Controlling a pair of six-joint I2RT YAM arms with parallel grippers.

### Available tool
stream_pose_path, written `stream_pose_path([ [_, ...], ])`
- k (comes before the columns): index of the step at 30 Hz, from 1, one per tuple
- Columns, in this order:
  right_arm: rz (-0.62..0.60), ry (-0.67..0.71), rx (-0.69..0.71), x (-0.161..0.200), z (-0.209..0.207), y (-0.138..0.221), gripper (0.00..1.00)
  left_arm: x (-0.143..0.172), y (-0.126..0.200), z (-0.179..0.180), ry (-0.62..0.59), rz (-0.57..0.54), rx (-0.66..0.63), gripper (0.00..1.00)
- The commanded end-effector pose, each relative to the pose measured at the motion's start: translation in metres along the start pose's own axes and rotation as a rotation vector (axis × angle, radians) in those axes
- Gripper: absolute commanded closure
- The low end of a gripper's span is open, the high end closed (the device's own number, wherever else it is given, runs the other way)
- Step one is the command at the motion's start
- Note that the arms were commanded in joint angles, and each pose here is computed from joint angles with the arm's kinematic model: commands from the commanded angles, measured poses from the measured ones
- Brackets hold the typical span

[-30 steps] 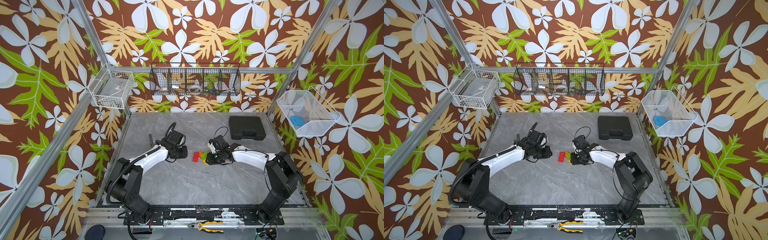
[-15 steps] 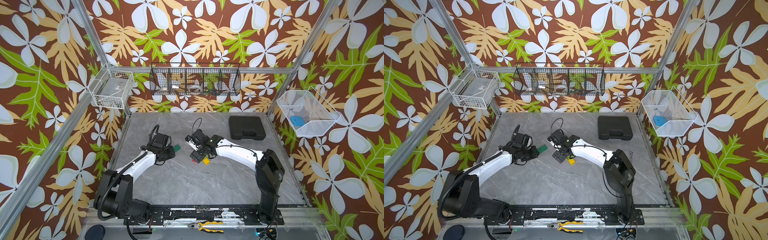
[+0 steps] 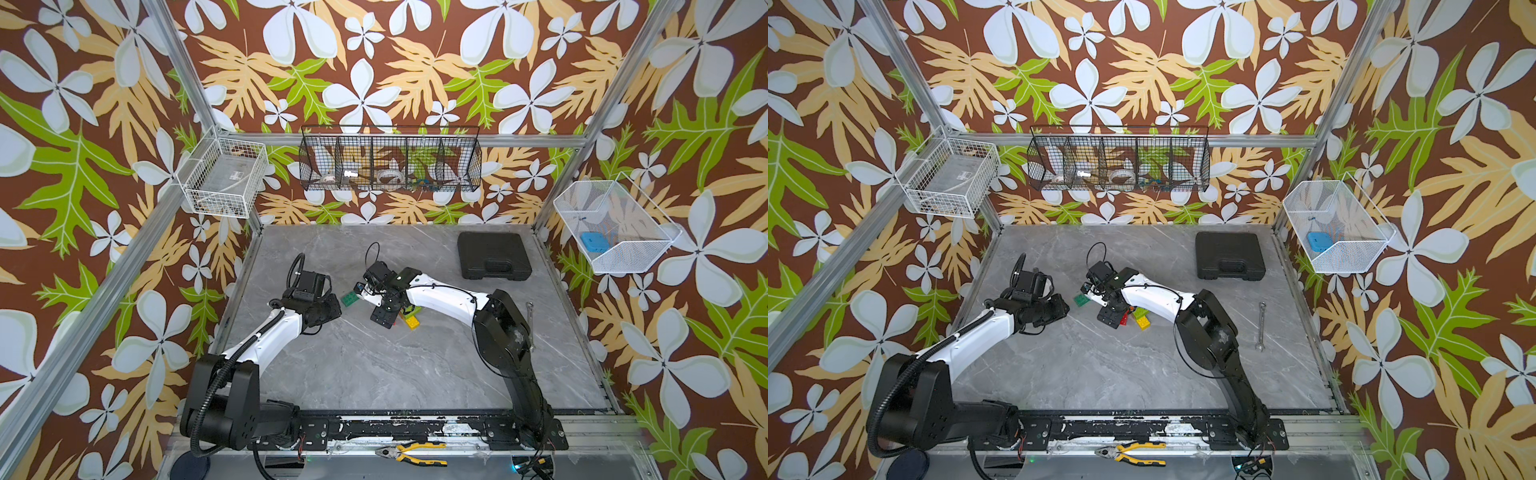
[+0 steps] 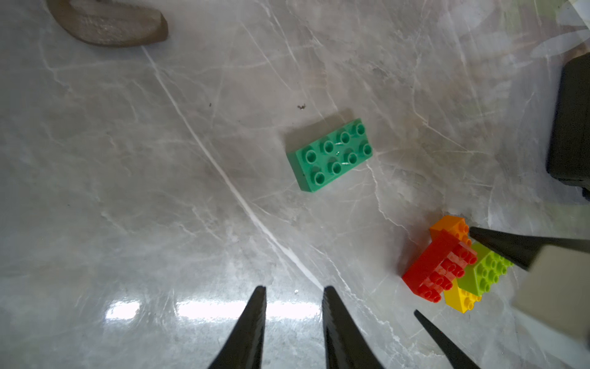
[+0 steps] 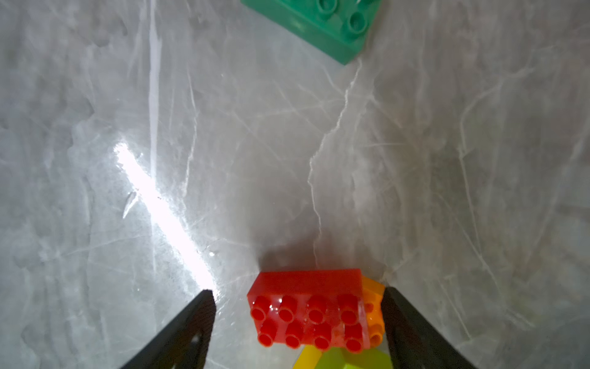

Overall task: Assemble a rectangle with lego
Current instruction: Pick up the lego brick from the lego brick, then place the lego brick at the center of the board.

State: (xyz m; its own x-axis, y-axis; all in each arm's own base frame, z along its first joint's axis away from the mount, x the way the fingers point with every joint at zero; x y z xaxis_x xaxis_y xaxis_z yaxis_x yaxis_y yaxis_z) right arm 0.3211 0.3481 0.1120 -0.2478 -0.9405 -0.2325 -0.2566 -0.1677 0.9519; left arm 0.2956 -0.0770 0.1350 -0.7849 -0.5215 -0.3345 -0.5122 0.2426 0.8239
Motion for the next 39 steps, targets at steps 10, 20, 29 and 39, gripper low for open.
stream_pose_path([
  [10,0.093,0.024,0.052,0.018,0.003,-0.009,0.24,-0.002,-0.002,-0.007,-0.011,-0.003,0.054,0.67],
  [20,0.067,0.033,0.031,0.008,0.007,-0.009,0.27,-0.003,0.001,-0.008,-0.016,-0.008,0.068,0.67],
  [29,0.079,-0.038,0.035,0.004,0.013,-0.013,0.34,-0.005,0.007,-0.006,-0.024,-0.037,0.044,0.67],
  [39,0.036,-0.341,-0.016,0.005,0.06,0.001,0.46,-0.01,0.016,-0.003,-0.014,-0.082,0.047,0.68],
])
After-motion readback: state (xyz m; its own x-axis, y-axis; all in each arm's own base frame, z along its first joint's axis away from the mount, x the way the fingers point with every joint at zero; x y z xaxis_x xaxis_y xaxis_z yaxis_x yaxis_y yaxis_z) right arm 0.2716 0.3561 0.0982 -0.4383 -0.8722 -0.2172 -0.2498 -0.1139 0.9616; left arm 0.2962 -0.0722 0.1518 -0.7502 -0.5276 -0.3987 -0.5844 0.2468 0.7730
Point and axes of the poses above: each gripper's point midway between its finger pads, its own y axis back along the fingers, its own z axis along the line the jaws close on, x = y × z, the point moved 6 cm from there along y, back along the fingers, and after that the axes turned 9 degrees about y, right-handed, at the moved point
